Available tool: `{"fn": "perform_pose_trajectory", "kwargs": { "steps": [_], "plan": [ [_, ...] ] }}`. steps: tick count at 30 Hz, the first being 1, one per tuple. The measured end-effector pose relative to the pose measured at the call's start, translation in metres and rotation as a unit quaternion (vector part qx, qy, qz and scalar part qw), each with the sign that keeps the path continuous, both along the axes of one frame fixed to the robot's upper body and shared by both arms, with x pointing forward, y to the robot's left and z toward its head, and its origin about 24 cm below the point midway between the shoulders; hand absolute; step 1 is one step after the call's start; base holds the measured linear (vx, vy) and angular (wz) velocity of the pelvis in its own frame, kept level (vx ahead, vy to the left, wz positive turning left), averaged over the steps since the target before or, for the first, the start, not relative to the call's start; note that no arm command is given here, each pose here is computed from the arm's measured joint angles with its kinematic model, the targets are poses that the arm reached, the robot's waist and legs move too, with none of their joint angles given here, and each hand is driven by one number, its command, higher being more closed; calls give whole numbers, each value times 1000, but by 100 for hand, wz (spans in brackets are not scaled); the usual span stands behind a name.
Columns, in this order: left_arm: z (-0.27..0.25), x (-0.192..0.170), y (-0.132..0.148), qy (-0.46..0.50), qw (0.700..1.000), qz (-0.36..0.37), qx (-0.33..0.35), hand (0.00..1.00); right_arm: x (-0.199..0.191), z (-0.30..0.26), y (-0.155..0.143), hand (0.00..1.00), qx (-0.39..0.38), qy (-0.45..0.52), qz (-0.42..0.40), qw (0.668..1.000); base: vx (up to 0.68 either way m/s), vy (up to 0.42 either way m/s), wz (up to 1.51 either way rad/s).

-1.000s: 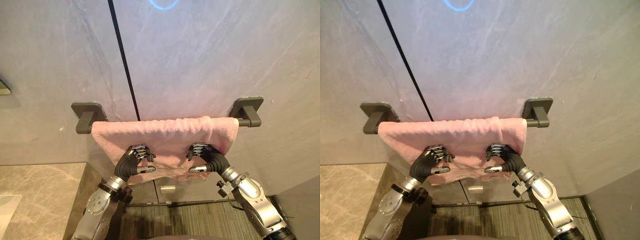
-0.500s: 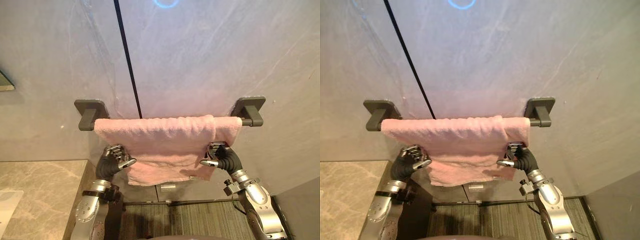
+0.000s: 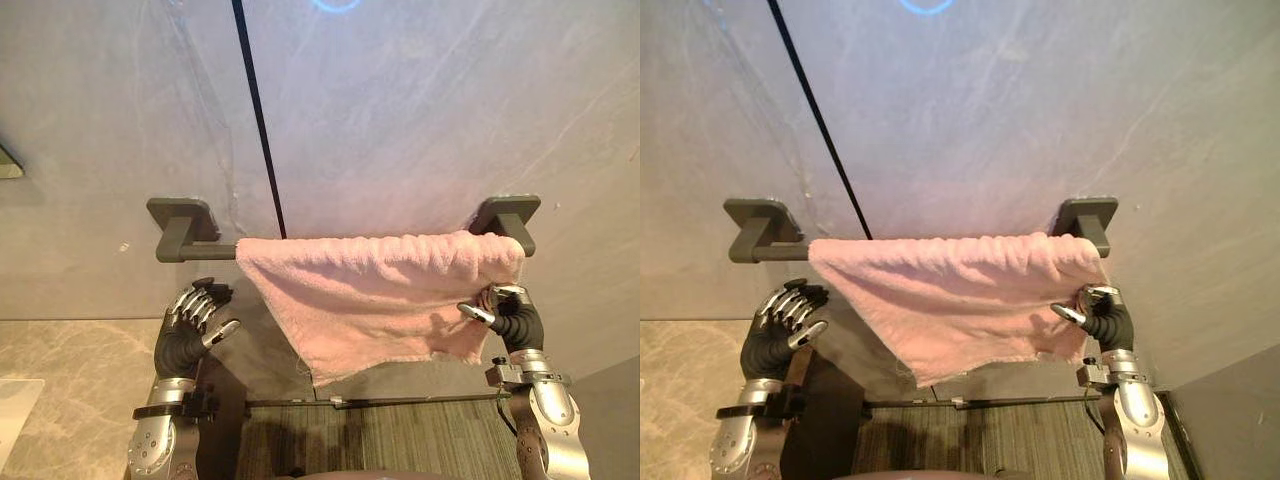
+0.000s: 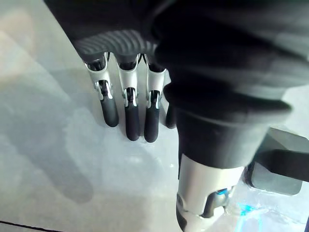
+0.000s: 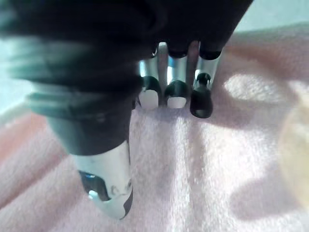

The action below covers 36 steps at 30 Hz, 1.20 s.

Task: Organize washtable

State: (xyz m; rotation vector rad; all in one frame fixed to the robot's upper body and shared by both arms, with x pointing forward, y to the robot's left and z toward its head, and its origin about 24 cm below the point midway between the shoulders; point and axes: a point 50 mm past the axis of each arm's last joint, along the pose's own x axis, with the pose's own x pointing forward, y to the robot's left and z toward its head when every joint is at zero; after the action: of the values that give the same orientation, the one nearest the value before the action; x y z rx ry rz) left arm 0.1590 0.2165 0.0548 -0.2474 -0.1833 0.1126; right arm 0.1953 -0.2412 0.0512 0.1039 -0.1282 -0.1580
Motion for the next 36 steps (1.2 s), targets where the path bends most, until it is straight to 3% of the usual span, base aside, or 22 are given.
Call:
{"fn": "perform_pose_trajectory", "kwargs": {
  "steps": [10, 17, 20, 28, 36],
  "plan": [
    [-4, -1, -2, 5, 1000, 6, -13, 0, -11, -12, 4, 0, 66, 4, -12, 998, 0, -2, 0],
    [-29, -9, -5, 60, 997, 22, -39, 0, -23, -21, 9, 0, 220, -33, -42, 974, 3, -7, -3],
    [-38, -13, -7, 82, 995, 26, -47, 0, -30, -14, 9, 0, 240, -59, -58, 967, -3, -6, -9],
    [-64, -21, -13, 146, 988, 23, -38, 0, -37, -19, 9, 0, 172, -21, -78, 982, -33, -6, -7],
    [-100, -28, -24, 236, 972, -7, -3, 0, -46, -63, 7, 0, 61, 126, -66, 988, 7, -9, -2]
  ]
}}
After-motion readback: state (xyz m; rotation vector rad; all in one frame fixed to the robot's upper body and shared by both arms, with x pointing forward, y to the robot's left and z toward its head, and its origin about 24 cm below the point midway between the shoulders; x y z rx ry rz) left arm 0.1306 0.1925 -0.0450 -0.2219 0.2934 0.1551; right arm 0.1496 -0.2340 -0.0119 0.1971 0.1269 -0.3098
